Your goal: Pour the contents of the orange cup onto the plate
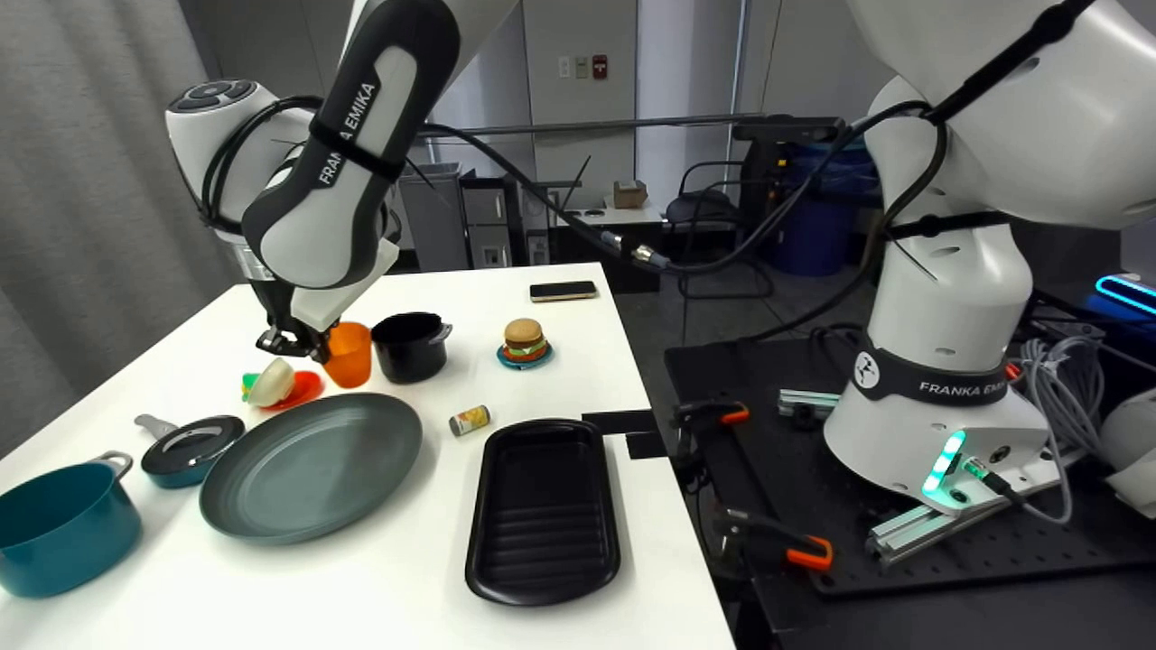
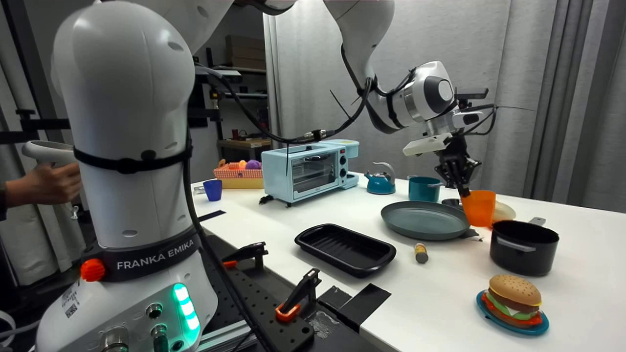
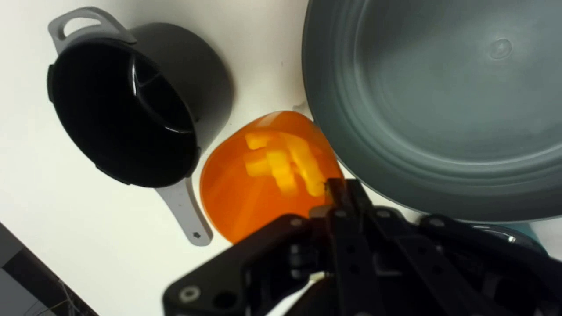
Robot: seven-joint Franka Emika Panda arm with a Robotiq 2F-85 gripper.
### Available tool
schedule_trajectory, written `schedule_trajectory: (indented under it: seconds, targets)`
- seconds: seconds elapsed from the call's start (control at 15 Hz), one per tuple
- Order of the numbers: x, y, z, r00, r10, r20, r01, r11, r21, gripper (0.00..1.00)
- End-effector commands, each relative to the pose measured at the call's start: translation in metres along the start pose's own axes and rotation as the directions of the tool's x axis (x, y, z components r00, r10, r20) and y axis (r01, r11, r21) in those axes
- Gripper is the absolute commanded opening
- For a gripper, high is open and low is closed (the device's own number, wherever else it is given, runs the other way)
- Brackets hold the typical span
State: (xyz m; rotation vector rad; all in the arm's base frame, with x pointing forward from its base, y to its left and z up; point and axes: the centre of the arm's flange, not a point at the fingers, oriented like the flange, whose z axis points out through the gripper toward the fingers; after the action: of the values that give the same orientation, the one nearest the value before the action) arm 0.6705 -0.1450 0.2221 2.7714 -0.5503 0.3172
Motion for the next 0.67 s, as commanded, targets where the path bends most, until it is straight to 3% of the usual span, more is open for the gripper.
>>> schedule_trajectory:
  seconds: [0.0, 0.6]
  targets:
    - [0.017, 0.006, -0.015, 1.0, 0.01, -0.024, -0.01, 1.0, 0.023, 0.01]
    - [0.043, 0.031, -0.025, 0.994, 0.079, -0.072, -0.078, 0.997, 0.013, 0.01]
